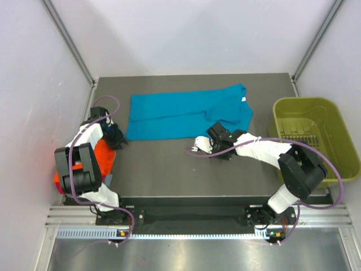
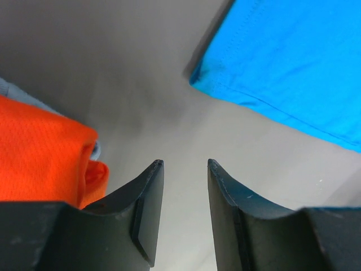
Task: Fold and stack the t-shirts
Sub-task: Fold the tshirt
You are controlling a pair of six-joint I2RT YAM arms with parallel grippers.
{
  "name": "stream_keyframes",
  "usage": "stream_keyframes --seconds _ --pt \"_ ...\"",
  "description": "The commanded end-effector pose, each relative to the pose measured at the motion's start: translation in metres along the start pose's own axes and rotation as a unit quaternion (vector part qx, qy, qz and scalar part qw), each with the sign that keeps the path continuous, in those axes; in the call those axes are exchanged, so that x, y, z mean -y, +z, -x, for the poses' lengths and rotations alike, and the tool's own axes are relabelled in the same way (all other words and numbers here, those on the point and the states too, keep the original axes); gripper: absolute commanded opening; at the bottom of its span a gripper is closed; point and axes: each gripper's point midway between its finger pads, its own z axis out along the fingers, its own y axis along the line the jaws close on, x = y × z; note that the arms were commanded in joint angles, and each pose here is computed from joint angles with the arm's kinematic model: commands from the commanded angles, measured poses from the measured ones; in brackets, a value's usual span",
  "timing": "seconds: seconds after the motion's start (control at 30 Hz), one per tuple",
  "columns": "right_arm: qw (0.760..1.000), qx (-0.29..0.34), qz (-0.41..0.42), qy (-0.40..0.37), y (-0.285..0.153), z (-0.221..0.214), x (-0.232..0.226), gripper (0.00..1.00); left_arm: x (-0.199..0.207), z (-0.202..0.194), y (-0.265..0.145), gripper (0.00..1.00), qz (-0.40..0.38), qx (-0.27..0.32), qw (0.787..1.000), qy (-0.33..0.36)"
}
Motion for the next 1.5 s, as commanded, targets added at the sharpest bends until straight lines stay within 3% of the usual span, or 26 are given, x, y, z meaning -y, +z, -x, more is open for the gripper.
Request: stream_keyframes --seconds 0.0,0.53,0.93,1.13,1.23,1.47 --pt "1.000 0.006 -0.007 0.011 -0.005 0.009 0.009 0.00 0.004 0.013 0.007 0.42 -0.021 0.004 0.999 -0.024" --pt "1.000 -0.002 -0.006 0.016 -0.003 0.007 0.010 0.00 0.013 0.062 0.052 0.41 -0.037 0.004 0.999 -0.036" --pt "1.000 0.001 -0.006 0.019 0.000 0.013 0.014 0.00 0.011 0.046 0.047 0.34 -0.039 -0.015 0.999 -0.035" --pt "1.000 0.004 -0.007 0.023 0.002 0.015 0.016 0.00 0.012 0.039 0.045 0.21 -0.047 -0.025 0.998 -0.035" --pt "0.999 0.002 -0.014 0.030 0.001 0.014 0.021 0.00 0.014 0.040 0.041 0.00 -0.048 -0.028 0.998 -0.025" --pt "0.996 0.002 -0.050 0.067 -0.024 0.000 0.054 0.00 0.037 0.061 0.000 0.00 -0.086 0.005 0.996 0.004"
